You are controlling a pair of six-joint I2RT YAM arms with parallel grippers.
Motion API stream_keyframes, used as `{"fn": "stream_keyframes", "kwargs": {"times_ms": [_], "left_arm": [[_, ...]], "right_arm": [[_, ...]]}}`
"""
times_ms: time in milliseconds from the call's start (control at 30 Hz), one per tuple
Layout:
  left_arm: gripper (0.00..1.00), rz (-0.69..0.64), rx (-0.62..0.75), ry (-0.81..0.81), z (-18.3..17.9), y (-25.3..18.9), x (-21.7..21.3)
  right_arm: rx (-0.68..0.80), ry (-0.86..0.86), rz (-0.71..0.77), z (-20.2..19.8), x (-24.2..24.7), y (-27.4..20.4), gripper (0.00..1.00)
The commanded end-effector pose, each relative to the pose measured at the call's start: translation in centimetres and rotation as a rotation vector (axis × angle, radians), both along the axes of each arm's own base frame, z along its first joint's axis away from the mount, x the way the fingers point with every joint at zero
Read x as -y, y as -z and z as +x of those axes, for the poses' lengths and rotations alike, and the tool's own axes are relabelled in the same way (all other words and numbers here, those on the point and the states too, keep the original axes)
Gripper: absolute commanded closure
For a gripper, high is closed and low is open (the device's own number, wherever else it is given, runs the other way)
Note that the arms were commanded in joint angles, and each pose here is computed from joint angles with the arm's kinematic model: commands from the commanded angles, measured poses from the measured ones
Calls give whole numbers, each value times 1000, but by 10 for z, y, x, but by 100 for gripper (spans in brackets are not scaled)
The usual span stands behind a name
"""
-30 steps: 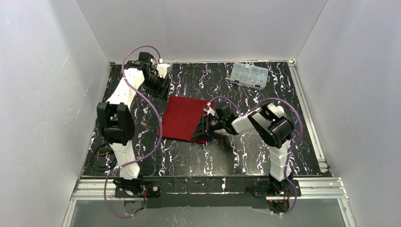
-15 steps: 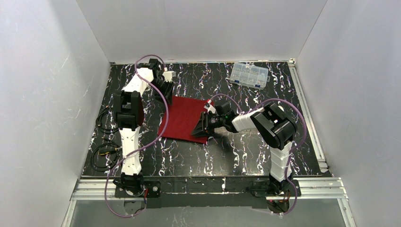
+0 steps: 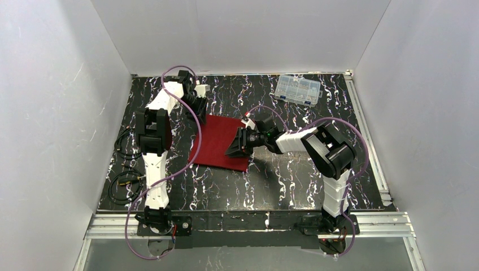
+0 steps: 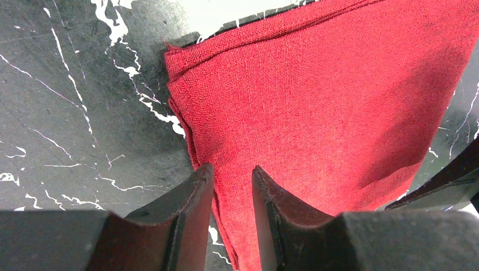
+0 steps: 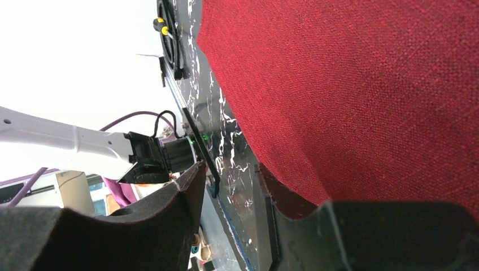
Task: Fold the napkin into a case and place the utensils inside
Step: Pick up the top corner of the square folded napkin from the center of the board.
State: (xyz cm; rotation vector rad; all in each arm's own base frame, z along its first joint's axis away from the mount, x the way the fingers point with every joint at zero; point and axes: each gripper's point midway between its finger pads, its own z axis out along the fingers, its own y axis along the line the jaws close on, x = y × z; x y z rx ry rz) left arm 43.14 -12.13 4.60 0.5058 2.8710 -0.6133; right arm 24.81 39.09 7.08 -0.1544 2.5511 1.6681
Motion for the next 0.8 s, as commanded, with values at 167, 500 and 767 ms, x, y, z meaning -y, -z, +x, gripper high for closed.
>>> {"fn": "stream_keyframes", "kwargs": {"times_ms": [167, 500, 767], "left_arm": [[68, 35, 10, 1, -5, -5, -9], [69, 40, -1, 10, -9, 3, -10], [88, 34, 21, 11, -10, 0, -9]], "right_arm": [[60, 0, 51, 17, -6, -32, 56], [36, 9, 29, 24, -6, -15, 59], [32, 21, 17, 35, -9, -6, 61]]}}
